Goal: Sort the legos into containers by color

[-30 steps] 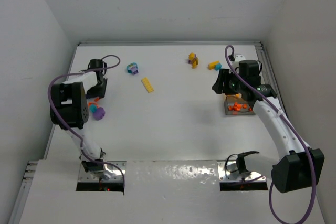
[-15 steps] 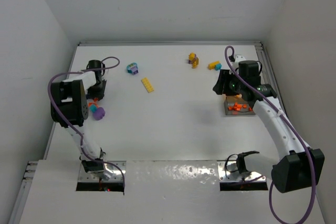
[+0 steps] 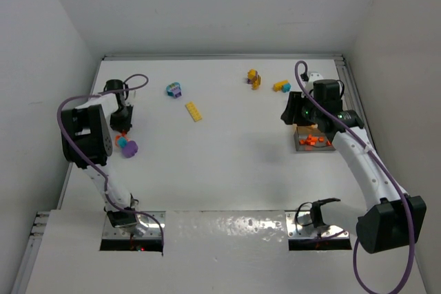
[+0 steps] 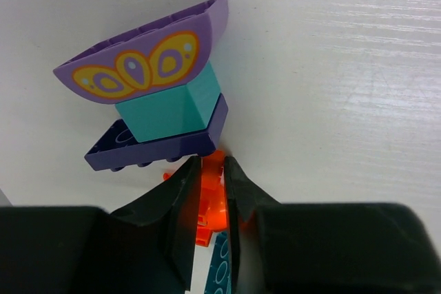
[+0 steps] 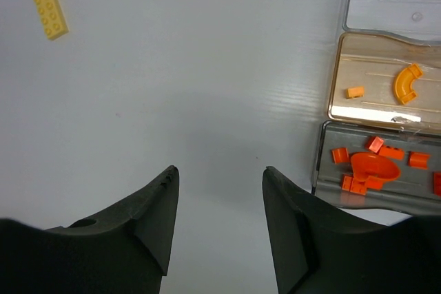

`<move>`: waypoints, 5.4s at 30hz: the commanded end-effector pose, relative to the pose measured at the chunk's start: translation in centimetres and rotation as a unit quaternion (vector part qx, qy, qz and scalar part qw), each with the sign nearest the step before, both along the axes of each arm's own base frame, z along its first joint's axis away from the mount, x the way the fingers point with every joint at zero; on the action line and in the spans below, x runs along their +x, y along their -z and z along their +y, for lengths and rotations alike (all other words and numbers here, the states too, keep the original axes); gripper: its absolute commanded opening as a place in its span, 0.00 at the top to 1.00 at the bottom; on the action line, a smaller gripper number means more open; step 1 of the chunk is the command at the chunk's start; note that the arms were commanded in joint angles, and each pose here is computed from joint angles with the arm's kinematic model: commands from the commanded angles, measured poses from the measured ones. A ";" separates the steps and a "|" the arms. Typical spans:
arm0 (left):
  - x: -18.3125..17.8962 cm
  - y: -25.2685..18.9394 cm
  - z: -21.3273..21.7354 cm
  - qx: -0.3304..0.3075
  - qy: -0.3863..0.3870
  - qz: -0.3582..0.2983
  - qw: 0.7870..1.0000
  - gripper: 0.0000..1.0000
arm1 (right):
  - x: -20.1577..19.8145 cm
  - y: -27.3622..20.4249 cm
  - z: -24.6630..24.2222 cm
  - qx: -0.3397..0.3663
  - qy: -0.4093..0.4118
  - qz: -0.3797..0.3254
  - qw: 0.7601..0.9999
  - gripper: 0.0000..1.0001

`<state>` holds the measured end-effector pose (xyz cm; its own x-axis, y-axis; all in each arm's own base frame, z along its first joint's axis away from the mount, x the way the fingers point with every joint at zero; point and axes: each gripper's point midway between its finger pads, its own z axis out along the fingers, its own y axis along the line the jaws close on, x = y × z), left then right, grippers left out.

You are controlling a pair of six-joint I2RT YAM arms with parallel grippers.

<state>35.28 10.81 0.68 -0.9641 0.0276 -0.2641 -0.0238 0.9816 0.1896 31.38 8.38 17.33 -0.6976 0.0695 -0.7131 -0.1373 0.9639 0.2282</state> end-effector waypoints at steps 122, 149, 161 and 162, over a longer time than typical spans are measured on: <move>-5.6 -4.0 5.3 -0.137 -0.151 -0.049 0.978 0.34 | 5.2 -9.1 10.7 -0.023 -0.039 -0.071 0.996 0.56; -4.0 -1.8 -0.1 -0.138 -0.071 -0.042 0.987 0.29 | 3.0 -10.5 11.3 -0.060 -0.043 -0.071 0.995 0.56; -3.7 1.3 -1.1 -0.141 -0.076 -0.007 0.987 0.41 | 2.9 -11.5 11.8 -0.065 -0.045 -0.082 0.993 0.57; -3.8 1.3 -1.1 -0.140 -0.077 -0.006 0.987 0.46 | 2.9 -11.5 11.7 -0.066 -0.043 -0.082 0.994 0.57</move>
<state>31.32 10.14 0.64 -0.9455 -0.1926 -0.2625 -0.1756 0.9806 -0.0872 34.17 20.17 26.29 -0.6196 -0.1048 -0.7779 -0.2488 0.9662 0.0680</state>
